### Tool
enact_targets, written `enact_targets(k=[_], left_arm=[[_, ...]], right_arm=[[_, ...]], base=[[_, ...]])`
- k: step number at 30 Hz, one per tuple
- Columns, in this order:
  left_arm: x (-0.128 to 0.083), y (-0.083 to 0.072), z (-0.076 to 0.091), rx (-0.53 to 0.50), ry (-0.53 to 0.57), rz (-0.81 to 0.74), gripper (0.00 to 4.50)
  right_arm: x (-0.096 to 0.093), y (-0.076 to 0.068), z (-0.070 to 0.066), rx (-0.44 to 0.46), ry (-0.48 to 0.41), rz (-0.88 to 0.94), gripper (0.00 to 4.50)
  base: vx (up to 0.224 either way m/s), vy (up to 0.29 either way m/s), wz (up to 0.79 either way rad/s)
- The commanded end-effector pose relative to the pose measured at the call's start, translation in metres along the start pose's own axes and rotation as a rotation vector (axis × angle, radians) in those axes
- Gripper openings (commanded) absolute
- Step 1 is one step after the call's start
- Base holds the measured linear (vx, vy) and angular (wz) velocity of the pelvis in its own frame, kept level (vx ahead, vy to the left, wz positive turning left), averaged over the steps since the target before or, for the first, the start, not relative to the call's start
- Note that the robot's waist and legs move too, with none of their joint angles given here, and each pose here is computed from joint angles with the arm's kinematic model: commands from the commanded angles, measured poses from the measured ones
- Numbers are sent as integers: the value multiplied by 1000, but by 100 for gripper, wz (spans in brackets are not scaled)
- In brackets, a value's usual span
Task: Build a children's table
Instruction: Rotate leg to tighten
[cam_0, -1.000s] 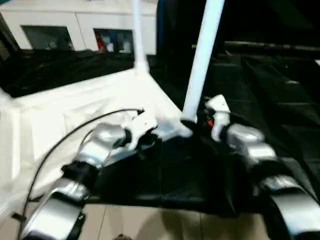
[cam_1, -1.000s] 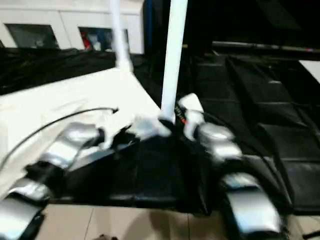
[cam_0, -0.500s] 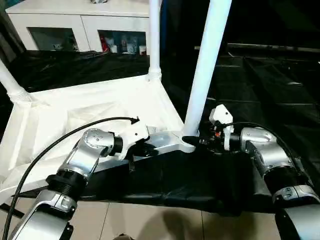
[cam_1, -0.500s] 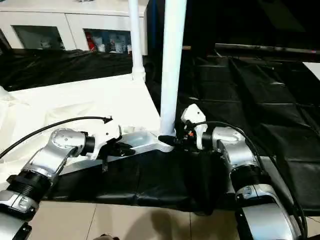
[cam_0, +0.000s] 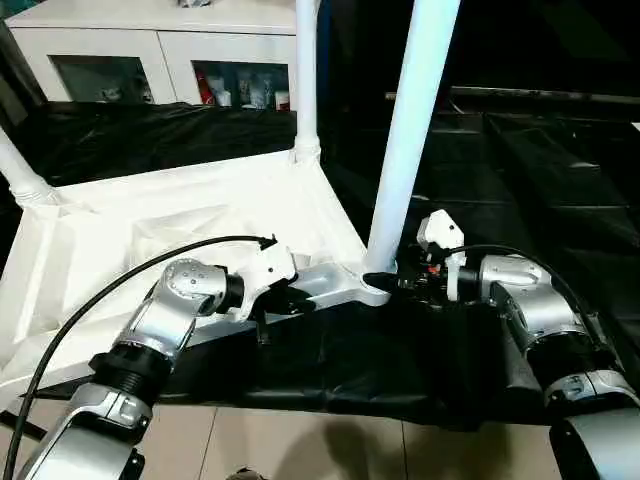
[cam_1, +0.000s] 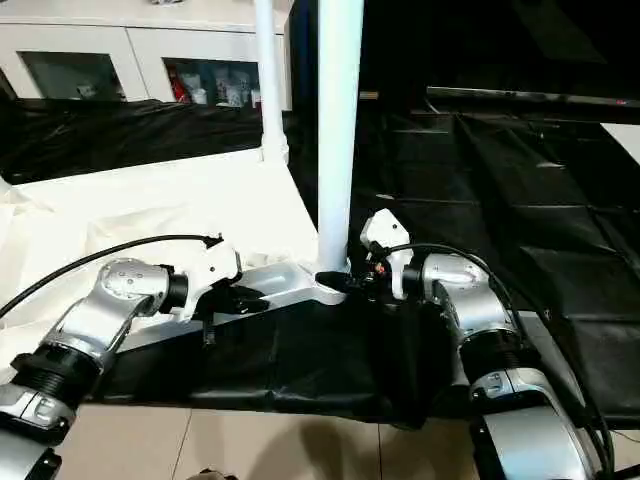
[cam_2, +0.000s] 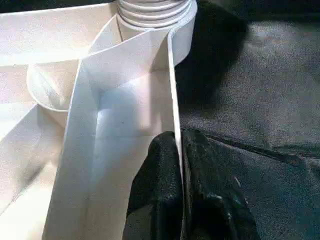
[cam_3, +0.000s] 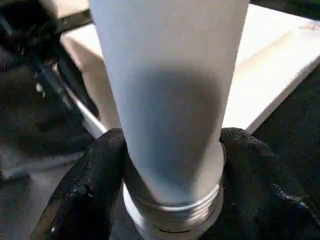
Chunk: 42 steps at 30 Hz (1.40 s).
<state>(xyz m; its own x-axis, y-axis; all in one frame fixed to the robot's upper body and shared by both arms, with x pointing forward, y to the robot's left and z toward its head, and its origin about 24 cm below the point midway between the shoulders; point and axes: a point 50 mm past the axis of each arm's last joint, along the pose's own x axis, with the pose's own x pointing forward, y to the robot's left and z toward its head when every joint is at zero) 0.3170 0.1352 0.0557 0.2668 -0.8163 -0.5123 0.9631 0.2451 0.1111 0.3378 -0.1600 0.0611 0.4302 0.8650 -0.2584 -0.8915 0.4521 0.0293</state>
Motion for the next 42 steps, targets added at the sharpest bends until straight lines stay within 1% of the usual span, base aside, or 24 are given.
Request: enact_targets(k=[1,3,4,5,7,9,13,16,17,19,20,23,25,27,28,29,30,31,35,36,37,39,42], left_arm=[[5,-5,23,55,-155,-53,0],[5,-5,22,53,-153,-54,0],[5,-5,22,53,-153,-54,0],[5,-5,22,51,-153,-55,0],[4,-5,22,51,-152,-55,0],[4,-5,22,51,-150,-53,0],[3,-4,21,47,-148,-46,0],[4,-2,20,35,-137,-21,0],[5,1,18,20,-118,16,0],[5,1,18,19,-117,18,0],[7,4,18,8,-110,45,0],[20,16,25,-54,-89,174,0],[24,18,27,-69,-84,194,0],[36,23,33,-124,-64,268,0],[41,24,36,-147,-52,302,0],[48,27,40,-170,-34,357,0],[48,27,40,-171,-33,360,0],[55,26,44,-179,-29,368,0],[65,22,52,-182,-31,366,0],[66,22,53,-183,-30,366,0],[66,21,53,-185,-30,357,0],[67,21,53,-187,-30,356,0],[65,21,49,-195,-23,360,0]], right_arm=[[-1,0,-7,51,2,-24,266],[-2,0,-11,125,-27,-29,266],[-2,0,-11,128,-28,-29,266],[-3,1,-17,187,-28,-26,266],[-4,2,-22,209,-19,-26,265],[-4,4,-27,212,-1,-27,264],[-3,5,-33,231,18,-49,263],[-2,2,-42,251,54,-155,262],[0,-1,-46,261,68,-238,262],[0,-1,-46,261,69,-242,262],[2,-2,-48,271,73,-288,262],[17,-3,-58,348,96,-549,261],[21,-2,-59,365,100,-599,261],[34,-1,-58,429,105,-719,261],[40,0,-57,449,108,-760,261],[49,2,-54,488,107,-811,261],[49,2,-54,490,107,-814,261],[57,3,-49,508,106,-844,261],[73,8,-39,534,102,-872,261],[74,8,-38,534,105,-876,261],[78,10,-36,537,105,-876,261],[79,10,-36,541,104,-878,261],[82,11,-33,530,102,-872,261]], base=[[0,0,0],[0,0,0],[0,0,0],[0,0,0],[0,0,0],[0,0,0],[0,0,0],[0,0,0],[0,0,0],[0,0,0],[0,0,0],[0,0,0],[0,0,0],[0,0,0],[0,0,0],[0,0,0],[0,0,0],[0,0,0],[0,0,0],[0,0,0],[0,0,0],[0,0,0],[0,0,0]])
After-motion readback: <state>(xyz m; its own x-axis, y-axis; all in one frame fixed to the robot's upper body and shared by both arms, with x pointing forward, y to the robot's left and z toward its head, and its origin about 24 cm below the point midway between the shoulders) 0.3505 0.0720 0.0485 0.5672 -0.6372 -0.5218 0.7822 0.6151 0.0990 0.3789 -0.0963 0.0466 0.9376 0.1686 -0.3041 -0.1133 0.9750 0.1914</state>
